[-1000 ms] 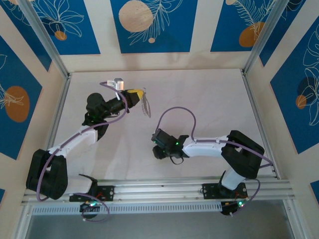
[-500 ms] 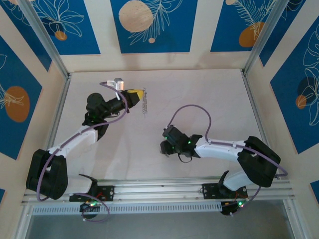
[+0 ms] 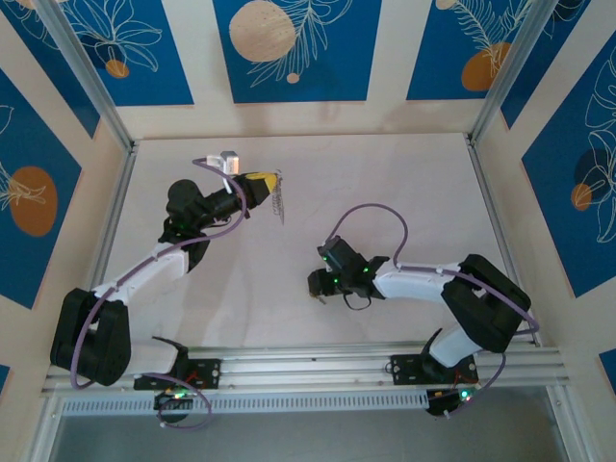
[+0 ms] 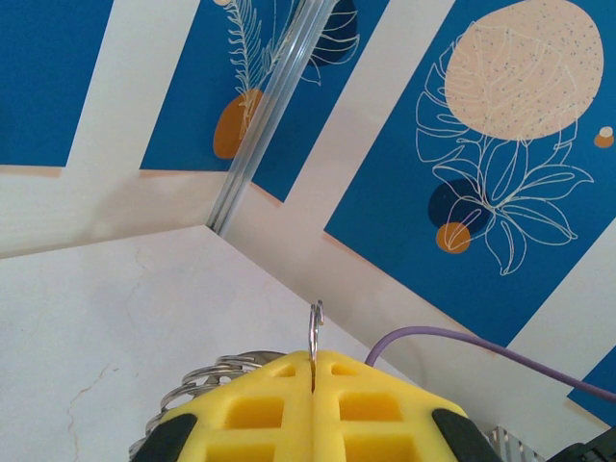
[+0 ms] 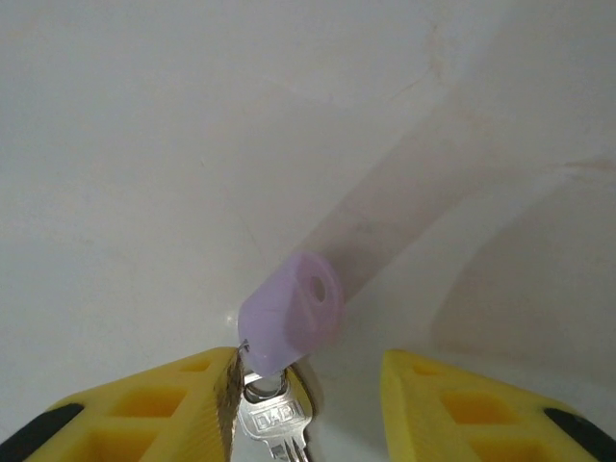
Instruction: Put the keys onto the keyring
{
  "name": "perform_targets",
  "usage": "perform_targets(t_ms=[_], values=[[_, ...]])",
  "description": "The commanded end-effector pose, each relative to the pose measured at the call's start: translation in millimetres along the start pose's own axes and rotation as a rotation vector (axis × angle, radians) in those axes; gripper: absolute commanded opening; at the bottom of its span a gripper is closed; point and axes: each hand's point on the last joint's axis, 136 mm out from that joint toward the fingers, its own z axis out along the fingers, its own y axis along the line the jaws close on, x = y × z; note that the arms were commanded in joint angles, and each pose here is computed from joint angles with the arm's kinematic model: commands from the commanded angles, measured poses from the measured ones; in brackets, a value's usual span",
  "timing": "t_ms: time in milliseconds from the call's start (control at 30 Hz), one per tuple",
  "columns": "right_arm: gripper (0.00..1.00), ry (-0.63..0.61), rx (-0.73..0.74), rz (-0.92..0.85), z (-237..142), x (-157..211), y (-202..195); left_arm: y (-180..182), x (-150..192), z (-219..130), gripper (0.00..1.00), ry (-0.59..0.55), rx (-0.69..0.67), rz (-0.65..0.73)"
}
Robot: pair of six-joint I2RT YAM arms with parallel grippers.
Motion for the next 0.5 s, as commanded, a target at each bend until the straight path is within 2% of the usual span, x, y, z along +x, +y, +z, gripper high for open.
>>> perform_targets(t_ms=[0,300,400,467], values=[[0.43,-0.006,-0.059,0.004,2,-10,15,-15,-26,0,0.00,-0.057,0.052,0.070],[0.36,-0.027,-0.085,0.012,4,-28,21,-14,-24,0,0.00,-0.058,0.054,0.067],[0.24,-0.026,-0.104,0.013,5,-34,25,-14,-24,0,0.00,-0.057,0.054,0.066],[0.11,-0.031,-0.114,0.009,3,-38,28,-14,-24,0,0.00,-0.058,0.054,0.065]])
